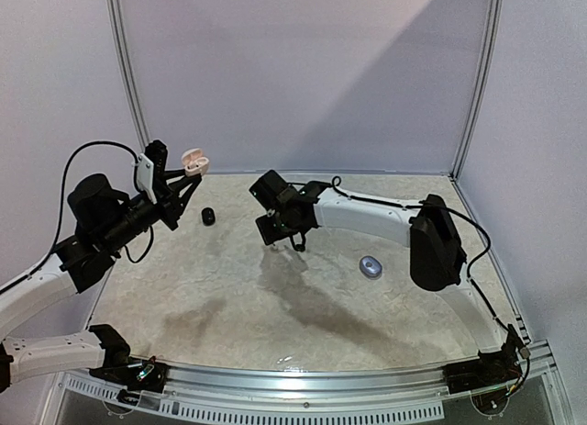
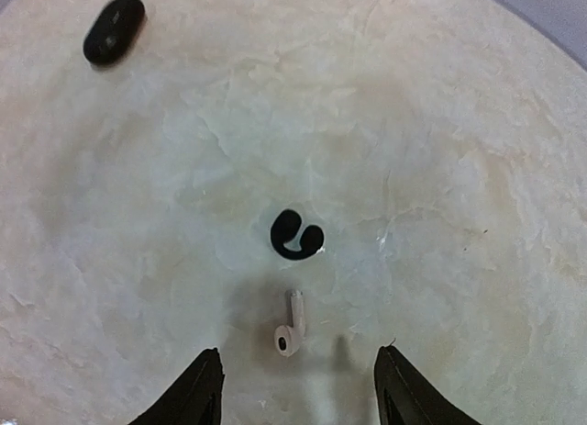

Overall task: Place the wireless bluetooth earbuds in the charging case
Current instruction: Pick up the right earbud from the center of the board.

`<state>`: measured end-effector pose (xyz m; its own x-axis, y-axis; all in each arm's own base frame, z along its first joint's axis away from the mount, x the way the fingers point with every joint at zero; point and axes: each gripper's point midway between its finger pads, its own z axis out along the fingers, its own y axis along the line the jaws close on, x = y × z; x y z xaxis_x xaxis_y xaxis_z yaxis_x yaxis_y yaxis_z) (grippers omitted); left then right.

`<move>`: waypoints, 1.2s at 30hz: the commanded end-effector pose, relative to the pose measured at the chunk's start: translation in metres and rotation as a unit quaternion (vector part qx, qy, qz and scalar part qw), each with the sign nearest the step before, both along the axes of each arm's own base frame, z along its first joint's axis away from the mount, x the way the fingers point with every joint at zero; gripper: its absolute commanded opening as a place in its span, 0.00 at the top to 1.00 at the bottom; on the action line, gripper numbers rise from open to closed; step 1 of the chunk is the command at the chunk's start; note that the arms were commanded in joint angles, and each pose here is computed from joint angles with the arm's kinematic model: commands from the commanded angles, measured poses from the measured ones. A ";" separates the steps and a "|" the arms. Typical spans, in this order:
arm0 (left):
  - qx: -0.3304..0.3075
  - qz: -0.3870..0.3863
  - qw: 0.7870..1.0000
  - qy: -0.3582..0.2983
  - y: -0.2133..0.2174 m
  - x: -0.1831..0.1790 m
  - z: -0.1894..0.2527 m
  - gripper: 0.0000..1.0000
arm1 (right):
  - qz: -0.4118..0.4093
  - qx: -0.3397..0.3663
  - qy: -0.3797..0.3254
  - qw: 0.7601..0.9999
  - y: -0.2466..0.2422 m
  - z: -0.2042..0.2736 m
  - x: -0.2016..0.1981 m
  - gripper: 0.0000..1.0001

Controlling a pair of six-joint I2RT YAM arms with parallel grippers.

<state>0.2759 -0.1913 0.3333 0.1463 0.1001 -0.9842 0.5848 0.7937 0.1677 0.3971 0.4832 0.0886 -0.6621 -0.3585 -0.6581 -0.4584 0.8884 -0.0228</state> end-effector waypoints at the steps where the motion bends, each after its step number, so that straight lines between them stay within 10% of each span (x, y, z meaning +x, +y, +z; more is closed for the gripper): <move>1: 0.008 0.002 1.000 0.007 0.003 0.001 -0.010 1.00 | -0.017 0.019 0.026 0.999 0.006 -0.027 0.007 0.44; 10: 0.006 -0.001 1.000 0.004 0.003 0.000 -0.010 1.00 | -0.021 0.004 0.031 0.999 0.005 -0.056 0.012 0.44; 36: 0.014 -0.007 1.000 -0.003 -0.001 0.003 -0.007 1.00 | 0.044 -0.039 0.073 0.996 -0.001 -0.090 -0.010 0.91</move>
